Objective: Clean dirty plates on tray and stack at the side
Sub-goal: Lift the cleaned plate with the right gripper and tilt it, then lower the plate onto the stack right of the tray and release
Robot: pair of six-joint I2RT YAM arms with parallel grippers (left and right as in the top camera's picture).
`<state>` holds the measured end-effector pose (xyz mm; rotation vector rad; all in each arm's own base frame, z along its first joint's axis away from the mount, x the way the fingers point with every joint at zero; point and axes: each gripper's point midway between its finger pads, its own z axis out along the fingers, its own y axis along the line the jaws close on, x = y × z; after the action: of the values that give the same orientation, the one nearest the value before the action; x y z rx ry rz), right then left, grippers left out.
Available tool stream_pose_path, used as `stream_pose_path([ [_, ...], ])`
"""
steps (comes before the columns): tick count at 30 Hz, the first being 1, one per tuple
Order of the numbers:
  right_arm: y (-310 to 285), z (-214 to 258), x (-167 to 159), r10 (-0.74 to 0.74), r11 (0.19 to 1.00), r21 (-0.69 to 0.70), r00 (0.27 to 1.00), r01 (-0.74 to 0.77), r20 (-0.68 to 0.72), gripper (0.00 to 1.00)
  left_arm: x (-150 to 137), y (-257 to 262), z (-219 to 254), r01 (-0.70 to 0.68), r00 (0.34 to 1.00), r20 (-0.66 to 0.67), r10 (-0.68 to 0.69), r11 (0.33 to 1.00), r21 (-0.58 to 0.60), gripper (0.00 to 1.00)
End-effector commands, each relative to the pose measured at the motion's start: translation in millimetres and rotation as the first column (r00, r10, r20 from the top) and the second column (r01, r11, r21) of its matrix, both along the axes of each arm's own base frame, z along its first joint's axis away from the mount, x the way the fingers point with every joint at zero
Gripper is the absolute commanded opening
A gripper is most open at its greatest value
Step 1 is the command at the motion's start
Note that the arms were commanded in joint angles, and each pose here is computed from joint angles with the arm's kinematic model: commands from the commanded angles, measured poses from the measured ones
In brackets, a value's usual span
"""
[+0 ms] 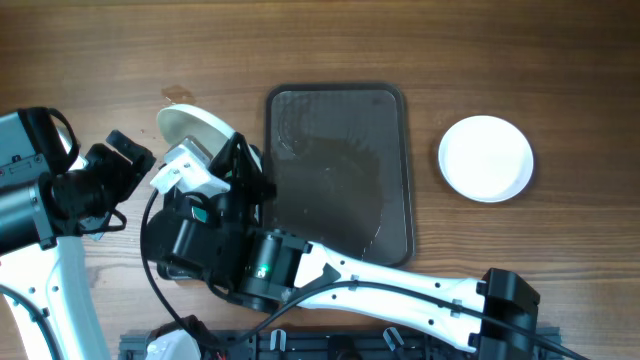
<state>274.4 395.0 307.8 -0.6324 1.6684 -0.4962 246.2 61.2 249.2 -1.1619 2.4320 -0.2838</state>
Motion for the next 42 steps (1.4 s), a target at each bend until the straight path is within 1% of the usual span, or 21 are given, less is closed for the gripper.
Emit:
stream_pose_path([
  [1, -8.5, 23.0, -3.5, -0.029, 1.0, -0.009, 0.999, 0.03, 0.043, 0.04, 1.5, -0.2, 8.3, 0.01, 1.0, 0.028, -0.01, 1.0, 0.001, 1.0],
  [11, -5.2, 27.5, -2.1, -0.022, 1.0, 0.013, 0.998, 0.022, 0.051, 0.04, 1.5, -0.2, 8.3, 0.01, 1.0, 0.028, -0.01, 1.0, 0.001, 1.0],
  [14, -4.7, 23.6, 7.1, -0.013, 0.998, 0.063, 1.0, 0.011, 0.027, 0.04, 1.5, -0.2, 8.3, 0.01, 1.0, 0.028, -0.01, 1.0, 0.001, 1.0],
  [16, -15.4, 20.2, 21.8, -0.057, 0.99, 0.13, 0.998, 0.055, 0.014, 0.04, 1.5, -0.2, 8.3, 0.01, 1.0, 0.028, -0.01, 1.0, 0.001, 1.0],
  [18, -24.1, -14.6, 46.3, -0.025, 0.968, 0.242, 0.989, 0.06, -0.146, 0.04, 1.5, -0.2, 8.3, 0.01, 1.0, 0.028, -0.01, 1.0, 0.001, 1.0],
  [20, -23.9, -54.2, 60.5, 0.083, 0.938, 0.343, 0.927, 0.052, -0.366, 0.04, 1.5, -0.2, 8.3, 0.01, 1.0, 0.028, -0.01, 1.0, 0.001, 1.0],
  [21, -21.9, -75.0, 68.4, 0.178, 0.916, 0.4, 0.855, 0.037, -0.488, 0.04, 1.5, -0.2, 8.3, 0.01, 1.0, 0.028, -0.01, 1.0, 0.001, 1.0],
  [22, -23.8, -89.2, 75.8, 0.306, 0.872, 0.488, 0.742, 0.033, -0.597, 0.04, 1.5, -0.2, 8.3, 0.01, 1.0, 0.028, -0.01, 1.0, 0.001, 1.0],
  [24, -31.2, -81.7, 79.8, 0.508, 0.767, 0.64, 0.574, 0.038, -0.642, 0.04, 1.5, -0.2, 8.3, 0.01, 1.0, 0.028, -0.01, 1.0, 0.001, 1.0],
  [25, -45.1, -65.0, 86.0, 0.609, 0.682, 0.728, 0.501, 0.064, -0.614, 0.04, 1.5, -0.2, 8.3, 0.01, 1.0, 0.028, -0.01, 1.0, 0.001, 1.0],
  [26, -63.3, -50.2, 95.7, 0.649, 0.619, 0.777, 0.485, 0.11, -0.586, 0.04, 1.5, -0.2, 8.3, 0.01, 1.0, 0.028, -0.01, 1.0, 0.001, 1.0],
  [27, -87.2, -34.9, 107.9, 0.661, 0.564, 0.81, 0.501, 0.162, -0.559, 0.05, 1.5, -0.2, 8.3, 0.01, 1.0, 0.028, -0.01, 1.0, 0.001, 1.0],
  [29, -150.6, -4.8, 132.5, 0.609, 0.492, 0.84, 0.6, 0.228, -0.519, 0.04, 1.5, -0.2, 8.3, 0.01, 1.0, 0.028, -0.01, 1.0, 0.001, 1.0],
  [31, -221.7, 18.6, 145.2, 0.483, 0.452, 0.842, 0.714, 0.293, -0.508, 0.04, 1.5, -0.2, 8.3, 0.01, 1.0, 0.028, -0.01, 1.0, 0.001, 1.0],
  [32, -256.3, 24.5, 146.0, 0.408, 0.437, 0.834, 0.753, 0.336, -0.517, 0.04, 1.5, -0.2, 8.3, 0.01, 1.0, 0.028, -0.01, 1.0, 0.001, 1.0],
  [34, -318.0, 16.0, 139.8, 0.239, 0.412, 0.781, 0.772, 0.469, -0.589, 0.04, 1.5, -0.2, 8.3, 0.01, 1.0, 0.028, -0.01, 1.0, 0.001, 1.0],
  [35, -403.7, -28.6, 115.8, -0.04, 0.344, 0.603, 0.653, 0.72, -0.756, 0.04, 1.5, -0.2, 8.3, 0.01, 1.0, 0.028, -0.01, 1.0, 0.001, 1.0],
  [36, -434.1, -48.9, 104.6, -0.128, 0.298, 0.527, 0.58, 0.796, -0.804, 0.04, 1.5, -0.2, 8.3, 0.01, 1.0, 0.028, -0.01, 1.0, 0.001, 1.0],
  [38, -465.8, -78.5, 93.7, -0.177, 0.242, 0.454, 0.499, 0.858, -0.849, 0.04, 1.5, -0.2, 8.3, 0.01, 1.0, 0.028, -0.01, 1.0, 0.001, 1.0],
  [39, -483.0, -102.9, 86.1, -0.181, 0.189, 0.41, 0.442, 0.892, -0.878, 0.04, 1.5, -0.2, 8.3, 0.01, 1.0, 0.028, -0.01, 1.0, 0.001, 1.0],
  [42, -507.9, -175.5, 62.8, -0.099, 0.062, 0.305, 0.31, 0.95, -0.946, 0.04, 1.5, -0.2, 8.3, 0.01, 1.0, 0.028, -0.01, 1.0, 0.001, 1.0],
])
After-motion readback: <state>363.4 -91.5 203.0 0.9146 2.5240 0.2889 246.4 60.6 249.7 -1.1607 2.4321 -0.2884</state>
